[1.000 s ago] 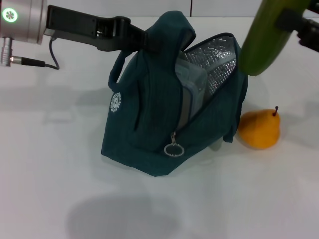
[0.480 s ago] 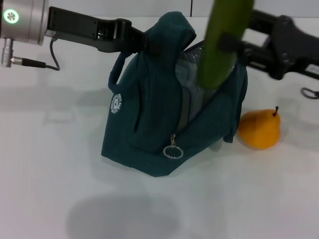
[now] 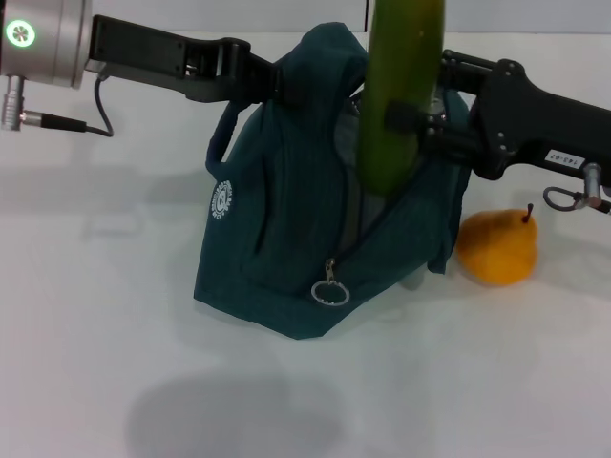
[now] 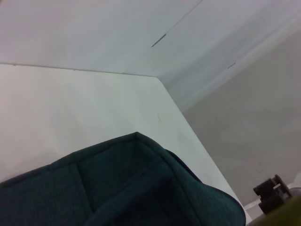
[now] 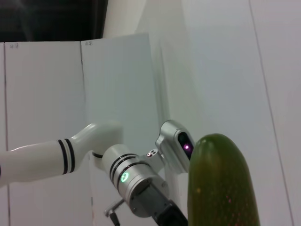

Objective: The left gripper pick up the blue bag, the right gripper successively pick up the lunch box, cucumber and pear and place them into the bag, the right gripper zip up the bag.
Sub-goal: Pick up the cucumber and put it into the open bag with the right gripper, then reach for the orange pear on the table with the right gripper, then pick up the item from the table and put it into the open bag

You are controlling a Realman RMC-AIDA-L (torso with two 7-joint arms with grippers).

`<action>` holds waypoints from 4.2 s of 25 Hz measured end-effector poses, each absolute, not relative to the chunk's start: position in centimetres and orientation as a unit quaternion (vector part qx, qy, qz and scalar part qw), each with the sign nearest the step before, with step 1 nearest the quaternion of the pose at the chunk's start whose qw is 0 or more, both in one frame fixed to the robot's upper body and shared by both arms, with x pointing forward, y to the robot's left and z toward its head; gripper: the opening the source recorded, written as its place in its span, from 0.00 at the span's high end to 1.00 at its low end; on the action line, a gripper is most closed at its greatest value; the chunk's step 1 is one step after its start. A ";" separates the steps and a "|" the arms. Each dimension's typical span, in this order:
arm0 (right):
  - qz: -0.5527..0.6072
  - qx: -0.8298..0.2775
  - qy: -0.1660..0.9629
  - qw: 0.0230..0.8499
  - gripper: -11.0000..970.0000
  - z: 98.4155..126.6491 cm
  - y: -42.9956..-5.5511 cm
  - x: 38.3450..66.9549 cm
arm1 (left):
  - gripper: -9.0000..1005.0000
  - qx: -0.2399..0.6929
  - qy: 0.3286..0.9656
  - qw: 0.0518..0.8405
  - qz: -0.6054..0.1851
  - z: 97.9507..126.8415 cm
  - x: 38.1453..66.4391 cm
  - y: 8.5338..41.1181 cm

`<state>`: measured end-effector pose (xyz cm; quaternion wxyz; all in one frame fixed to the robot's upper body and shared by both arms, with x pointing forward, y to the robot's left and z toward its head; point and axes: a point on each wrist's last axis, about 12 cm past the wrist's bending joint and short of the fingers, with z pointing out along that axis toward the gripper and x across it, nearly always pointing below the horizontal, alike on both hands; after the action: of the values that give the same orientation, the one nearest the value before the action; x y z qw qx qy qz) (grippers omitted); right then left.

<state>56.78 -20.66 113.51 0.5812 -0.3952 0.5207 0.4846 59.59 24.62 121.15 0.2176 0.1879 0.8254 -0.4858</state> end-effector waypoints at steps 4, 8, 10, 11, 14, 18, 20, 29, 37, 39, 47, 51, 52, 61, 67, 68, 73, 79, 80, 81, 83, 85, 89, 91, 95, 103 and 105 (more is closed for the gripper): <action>0.482 -0.384 0.526 0.587 0.26 113.0 -20.9 56.7 | 0.95 0.189 0.825 0.219 -0.485 121.2 59.6 24.6; 0.481 -0.380 0.530 0.585 0.25 112.5 -20.9 56.5 | 0.95 0.191 0.825 0.219 -0.485 121.2 59.6 24.5; 0.482 -0.378 0.531 0.586 0.25 112.4 -20.9 56.4 | 0.95 0.191 0.825 0.220 -0.485 121.2 59.6 24.5; 0.482 -0.377 0.531 0.586 0.25 112.3 -20.9 56.3 | 0.95 0.192 0.824 0.220 -0.485 121.2 59.6 24.5; 0.482 -0.373 0.533 0.587 0.24 112.2 -21.0 56.3 | 0.95 0.192 0.824 0.220 -0.485 121.2 59.6 24.5; 0.483 -0.373 0.533 0.586 0.24 112.2 -20.9 56.3 | 0.95 0.192 0.824 0.220 -0.485 121.2 59.6 24.5; 0.485 -0.373 0.531 0.586 0.22 112.2 -20.9 56.2 | 0.95 0.192 0.824 0.220 -0.486 121.2 59.6 24.5; 0.445 -0.305 0.527 0.656 0.15 112.4 -26.4 54.4 | 0.95 0.188 0.825 0.218 -0.487 121.1 59.5 24.7; 0.377 -0.232 0.630 0.638 0.15 108.9 -33.8 49.5 | 0.95 0.189 0.823 0.219 -0.488 121.1 59.5 24.6; 0.370 -0.232 0.641 0.631 0.16 108.4 -33.9 49.3 | 0.95 0.189 0.823 0.219 -0.489 121.0 59.5 24.5; 0.328 -0.289 0.680 0.588 0.16 105.2 -30.9 49.6 | 0.95 0.189 0.823 0.218 -0.489 121.0 59.5 24.4; 0.328 -0.288 0.688 0.579 0.17 104.8 -30.0 50.6 | 0.95 0.189 0.823 0.220 -0.489 121.0 59.5 24.5; 0.328 -0.289 0.689 0.579 0.17 104.8 -29.8 50.8 | 0.95 0.189 0.823 0.219 -0.489 121.0 59.5 24.5; 0.324 -0.303 0.684 0.579 0.18 105.0 -29.2 51.5 | 0.95 0.191 0.824 0.220 -0.486 121.0 59.6 24.5; 0.312 -0.313 0.683 0.581 0.28 104.8 -29.2 51.5 | 0.95 0.196 0.823 0.223 -0.484 121.2 59.8 24.3; 0.312 -0.314 0.682 0.581 0.33 104.8 -29.2 51.5 | 0.95 0.196 0.823 0.223 -0.484 121.2 59.8 24.3; 0.317 -0.320 0.681 0.577 0.68 104.7 -28.8 51.5 | 0.95 0.196 0.823 0.224 -0.484 121.3 59.9 24.3; 0.319 -0.324 0.681 0.574 0.89 104.7 -28.6 51.5 | 0.95 0.198 0.822 0.225 -0.485 121.4 59.9 24.2; 0.319 -0.324 0.681 0.575 0.90 104.7 -28.6 51.5 | 0.95 0.198 0.822 0.225 -0.485 121.4 59.9 24.2; 0.320 -0.323 0.680 0.575 0.92 104.7 -28.6 51.5 | 0.95 0.197 0.822 0.225 -0.485 121.4 59.9 24.3; 0.321 -0.322 0.679 0.577 0.95 104.8 -28.6 51.5 | 0.95 0.197 0.821 0.225 -0.485 121.4 59.9 24.3; 0.322 -0.318 0.678 0.580 0.96 104.8 -28.7 51.4 | 0.95 0.196 0.822 0.225 -0.485 121.3 59.9 24.4; 0.328 -0.301 0.668 0.596 0.95 105.2 -29.4 50.9 | 0.95 0.194 0.822 0.225 -0.485 121.2 59.8 24.5; 0.332 -0.289 0.659 0.610 0.95 105.7 -30.1 50.6 | 0.95 0.193 0.822 0.225 -0.486 121.1 59.7 24.5; 0.351 -0.258 0.622 0.650 0.93 107.4 -31.7 49.9 | 0.95 0.193 0.822 0.224 -0.486 121.1 59.7 24.5; 0.466 -0.257 0.554 0.640 0.91 111.6 -29.9 52.4 | 0.95 0.194 0.822 0.221 -0.488 120.9 59.6 24.3; 0.492 -0.264 0.537 0.632 0.90 112.6 -28.6 53.4 | 0.95 0.194 0.822 0.220 -0.488 120.8 59.6 24.2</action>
<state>53.39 -28.56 112.63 0.6324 -0.2644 0.5371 0.4916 59.57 24.24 120.83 0.2200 0.1938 0.8219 -0.4883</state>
